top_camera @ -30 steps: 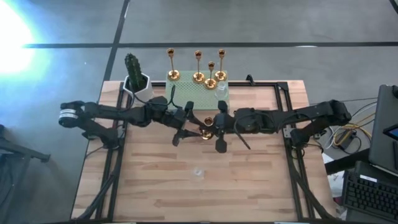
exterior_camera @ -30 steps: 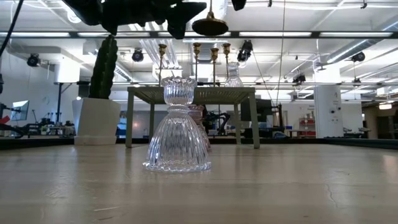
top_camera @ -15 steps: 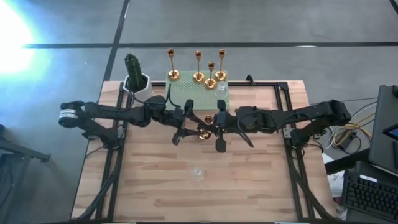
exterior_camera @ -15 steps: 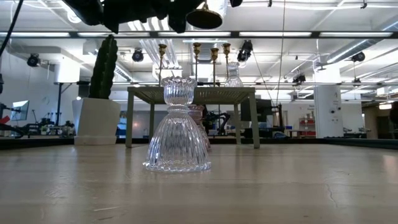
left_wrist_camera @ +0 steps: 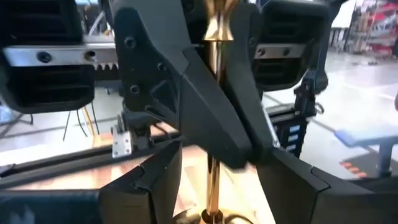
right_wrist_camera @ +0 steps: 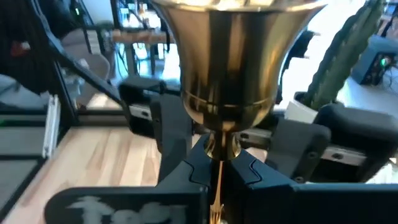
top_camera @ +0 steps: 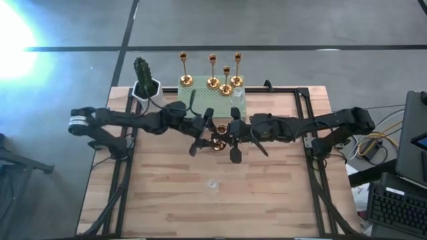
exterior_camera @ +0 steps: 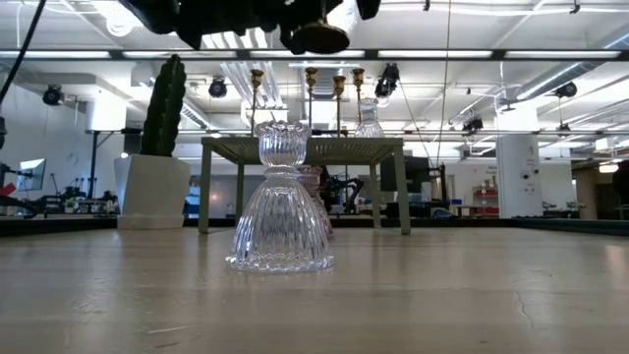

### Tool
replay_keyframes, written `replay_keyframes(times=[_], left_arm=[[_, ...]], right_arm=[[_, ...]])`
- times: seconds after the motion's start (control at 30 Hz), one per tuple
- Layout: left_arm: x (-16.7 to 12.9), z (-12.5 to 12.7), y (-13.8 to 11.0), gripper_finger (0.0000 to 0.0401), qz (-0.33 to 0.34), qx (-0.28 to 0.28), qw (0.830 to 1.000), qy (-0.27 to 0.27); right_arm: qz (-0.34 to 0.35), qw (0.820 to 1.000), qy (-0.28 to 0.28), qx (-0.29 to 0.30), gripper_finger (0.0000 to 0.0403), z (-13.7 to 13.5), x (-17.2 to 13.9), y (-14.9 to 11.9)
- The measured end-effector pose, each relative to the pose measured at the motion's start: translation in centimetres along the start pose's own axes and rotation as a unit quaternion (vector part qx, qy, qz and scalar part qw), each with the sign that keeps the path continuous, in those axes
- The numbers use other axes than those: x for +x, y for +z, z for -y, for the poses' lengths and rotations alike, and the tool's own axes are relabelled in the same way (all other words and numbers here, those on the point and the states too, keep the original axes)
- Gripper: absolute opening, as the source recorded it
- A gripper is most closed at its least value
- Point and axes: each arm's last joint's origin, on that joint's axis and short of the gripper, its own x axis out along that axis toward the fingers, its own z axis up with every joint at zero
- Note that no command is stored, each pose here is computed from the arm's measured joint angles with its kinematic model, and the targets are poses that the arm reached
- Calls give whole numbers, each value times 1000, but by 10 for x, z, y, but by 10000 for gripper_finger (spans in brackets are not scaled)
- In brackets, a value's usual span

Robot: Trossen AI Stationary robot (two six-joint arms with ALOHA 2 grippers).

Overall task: Pick & Place candle stick holders
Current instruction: Put the gold candle holder on the shelf

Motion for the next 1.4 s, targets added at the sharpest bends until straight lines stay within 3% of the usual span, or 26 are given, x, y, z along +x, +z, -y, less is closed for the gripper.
replay_keyframes(times=[0.17,0.4,0.63,0.8,1.2,1.4], left_arm=[[3,-2,-3,202,-10,2,1000,-1],[0,0,1,161,-3,9,1000,0],[1,-2,-1,97,-8,8,1000,14],[1,-3,-1,24,-10,13,999,40],[1,-6,-2,20,-16,12,997,75],[-1,-6,-4,20,-34,7,996,88]], right_arm=[[-7,1000,-1,1,8,0,0,-2],[-9,1000,-1,6,8,0,-1,-2],[-11,1000,0,6,8,0,0,-3],[-13,1000,-2,4,8,1,0,-4],[-23,998,-46,21,12,3,-4,-4],[-58,996,-72,19,55,7,-30,2]])
